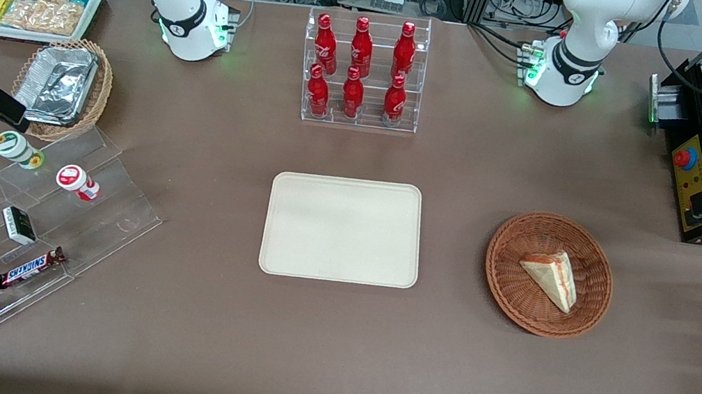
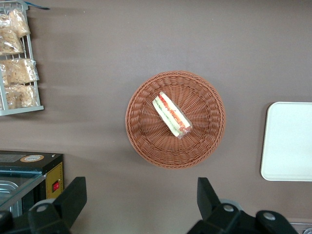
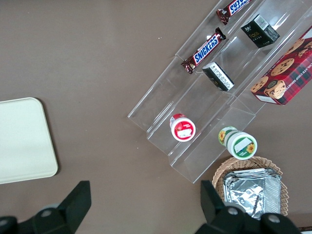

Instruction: Place sandwich from basket to tray

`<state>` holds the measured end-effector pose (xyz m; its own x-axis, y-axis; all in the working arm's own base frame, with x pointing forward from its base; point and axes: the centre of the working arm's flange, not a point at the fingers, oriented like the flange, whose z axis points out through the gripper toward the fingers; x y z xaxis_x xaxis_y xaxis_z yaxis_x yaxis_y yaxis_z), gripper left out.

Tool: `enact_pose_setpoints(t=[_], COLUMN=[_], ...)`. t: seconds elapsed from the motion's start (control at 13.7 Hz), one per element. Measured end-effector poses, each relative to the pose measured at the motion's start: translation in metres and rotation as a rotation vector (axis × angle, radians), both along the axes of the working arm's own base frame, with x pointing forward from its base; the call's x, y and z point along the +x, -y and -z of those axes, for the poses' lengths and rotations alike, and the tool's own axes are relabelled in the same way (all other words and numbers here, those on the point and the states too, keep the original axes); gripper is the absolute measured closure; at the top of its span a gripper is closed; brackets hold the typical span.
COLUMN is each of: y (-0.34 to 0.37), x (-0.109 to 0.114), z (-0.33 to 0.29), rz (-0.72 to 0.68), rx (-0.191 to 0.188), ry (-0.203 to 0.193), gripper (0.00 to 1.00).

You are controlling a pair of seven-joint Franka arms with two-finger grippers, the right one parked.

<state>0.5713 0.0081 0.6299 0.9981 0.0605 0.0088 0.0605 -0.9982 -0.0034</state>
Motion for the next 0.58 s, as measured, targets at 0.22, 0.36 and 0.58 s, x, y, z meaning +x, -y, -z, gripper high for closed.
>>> enact_pose_setpoints(t=[0.22,0.36,0.58], y=[-0.001,-0.001,-0.001], x=[0.000,0.002,0.011], z=[0.001,0.005,0.027], rz=[-0.002,-0.002,-0.002], rx=[0.000,0.000,-0.001], ry=[-0.001,-0.009,-0.047], gripper=[0.00,0.00,0.00])
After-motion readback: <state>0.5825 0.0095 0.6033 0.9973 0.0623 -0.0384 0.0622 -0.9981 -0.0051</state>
